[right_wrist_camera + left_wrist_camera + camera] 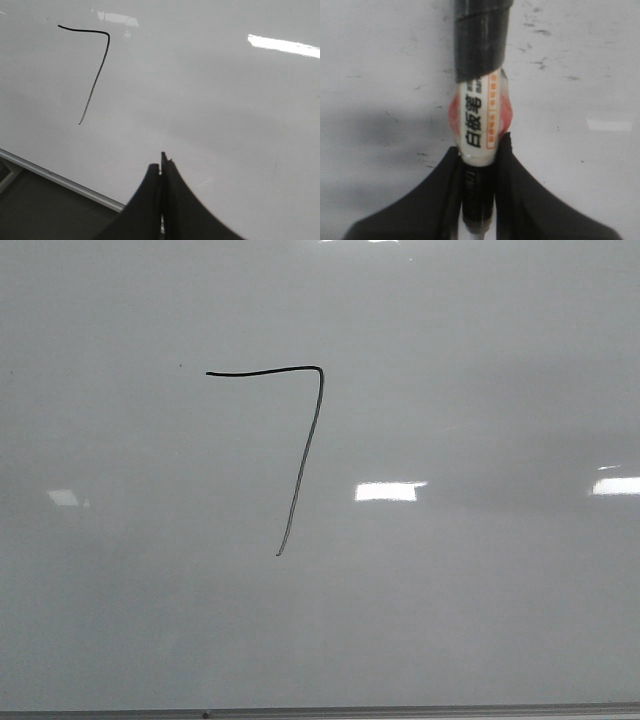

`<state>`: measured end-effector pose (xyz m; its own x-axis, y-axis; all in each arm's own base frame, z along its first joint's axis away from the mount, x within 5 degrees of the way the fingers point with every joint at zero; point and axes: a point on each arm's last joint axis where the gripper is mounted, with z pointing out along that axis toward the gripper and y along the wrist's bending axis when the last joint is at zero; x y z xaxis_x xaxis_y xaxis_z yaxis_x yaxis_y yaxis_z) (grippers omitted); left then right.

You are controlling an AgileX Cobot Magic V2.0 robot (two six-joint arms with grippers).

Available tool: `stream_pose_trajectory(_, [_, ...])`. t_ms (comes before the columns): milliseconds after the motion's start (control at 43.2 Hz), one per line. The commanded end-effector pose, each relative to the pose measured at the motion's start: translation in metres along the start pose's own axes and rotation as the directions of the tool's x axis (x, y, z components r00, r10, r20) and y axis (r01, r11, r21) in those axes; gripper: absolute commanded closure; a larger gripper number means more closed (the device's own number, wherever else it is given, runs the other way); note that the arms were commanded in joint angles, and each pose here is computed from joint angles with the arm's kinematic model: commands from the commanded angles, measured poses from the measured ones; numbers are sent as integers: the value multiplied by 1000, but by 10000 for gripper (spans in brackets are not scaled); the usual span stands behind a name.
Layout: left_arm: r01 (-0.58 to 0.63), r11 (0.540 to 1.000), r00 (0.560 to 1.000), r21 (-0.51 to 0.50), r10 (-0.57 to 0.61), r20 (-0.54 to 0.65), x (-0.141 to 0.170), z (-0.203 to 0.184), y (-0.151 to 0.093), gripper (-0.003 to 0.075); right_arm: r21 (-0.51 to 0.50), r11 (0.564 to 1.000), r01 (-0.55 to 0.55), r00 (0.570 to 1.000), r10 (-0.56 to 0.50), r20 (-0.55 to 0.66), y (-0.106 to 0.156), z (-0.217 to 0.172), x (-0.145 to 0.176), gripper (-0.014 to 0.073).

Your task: Write number 7 on whiteboard

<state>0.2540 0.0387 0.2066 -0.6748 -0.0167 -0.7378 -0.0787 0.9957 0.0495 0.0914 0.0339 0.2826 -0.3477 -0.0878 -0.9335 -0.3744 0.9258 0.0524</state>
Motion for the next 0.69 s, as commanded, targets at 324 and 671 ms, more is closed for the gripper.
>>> stream_pose_trajectory(324, [8, 1000, 995, -23, -6, 97, -32, 18, -1, 506, 34, 999, -26, 997, 23, 79, -3, -3, -12, 656])
stream_pose_trajectory(671, [6, 1000, 996, -3, -6, 91, -33, 9, -3, 325, 34, 999, -25, 997, 22, 80, -3, -3, -12, 656])
